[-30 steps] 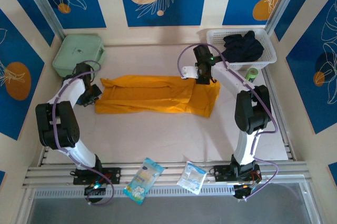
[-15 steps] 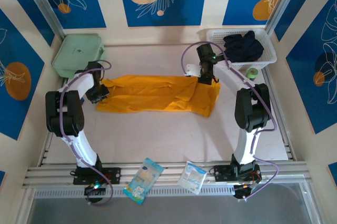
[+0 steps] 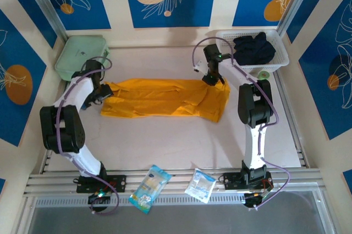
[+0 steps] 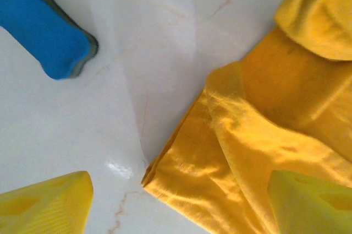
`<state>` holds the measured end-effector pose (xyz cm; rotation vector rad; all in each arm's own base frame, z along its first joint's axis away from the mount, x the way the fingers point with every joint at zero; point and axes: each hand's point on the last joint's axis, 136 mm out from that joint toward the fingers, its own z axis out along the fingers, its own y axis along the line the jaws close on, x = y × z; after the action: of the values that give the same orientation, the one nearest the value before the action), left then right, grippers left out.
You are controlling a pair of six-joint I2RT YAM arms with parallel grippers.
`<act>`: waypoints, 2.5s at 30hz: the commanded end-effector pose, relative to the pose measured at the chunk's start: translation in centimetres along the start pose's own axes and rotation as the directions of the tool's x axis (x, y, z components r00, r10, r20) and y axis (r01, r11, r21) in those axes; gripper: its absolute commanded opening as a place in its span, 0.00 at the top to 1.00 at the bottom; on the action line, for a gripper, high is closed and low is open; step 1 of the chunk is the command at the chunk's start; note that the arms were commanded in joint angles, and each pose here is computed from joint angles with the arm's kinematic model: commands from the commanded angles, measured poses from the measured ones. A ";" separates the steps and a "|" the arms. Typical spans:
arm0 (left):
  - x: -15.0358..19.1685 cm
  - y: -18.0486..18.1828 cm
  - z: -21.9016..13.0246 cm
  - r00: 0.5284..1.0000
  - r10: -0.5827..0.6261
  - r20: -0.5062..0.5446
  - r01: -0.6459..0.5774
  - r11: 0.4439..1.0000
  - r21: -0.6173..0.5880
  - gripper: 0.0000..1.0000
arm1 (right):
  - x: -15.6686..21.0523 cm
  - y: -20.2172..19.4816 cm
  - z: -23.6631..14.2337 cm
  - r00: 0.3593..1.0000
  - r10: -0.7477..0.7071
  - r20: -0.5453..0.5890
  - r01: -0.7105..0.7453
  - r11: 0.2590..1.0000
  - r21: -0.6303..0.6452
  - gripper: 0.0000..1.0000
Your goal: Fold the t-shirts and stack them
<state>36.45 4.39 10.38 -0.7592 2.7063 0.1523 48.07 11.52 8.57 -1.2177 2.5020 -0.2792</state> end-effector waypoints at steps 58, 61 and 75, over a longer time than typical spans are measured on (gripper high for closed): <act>9.5 -9.8 6.4 0.924 0.353 -0.146 -0.339 0.934 0.115 0.98 | -6.5 11.3 0.1 0.312 0.912 -0.268 -0.904 0.198 -0.379 0.36; 9.6 -9.8 6.2 0.922 0.360 -0.145 -0.345 0.931 0.116 0.99 | -8.0 10.5 -0.2 0.316 0.915 -0.250 -0.897 0.203 -0.393 0.36; 9.6 -10.7 3.7 0.901 0.424 -0.093 -0.415 0.904 0.098 0.99 | -6.0 8.1 -4.3 0.356 0.926 -0.125 -0.904 0.307 -0.299 0.37</act>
<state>36.03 -7.54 2.12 -0.2338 2.9247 0.0909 47.09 23.64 8.26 0.3807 2.7725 0.6279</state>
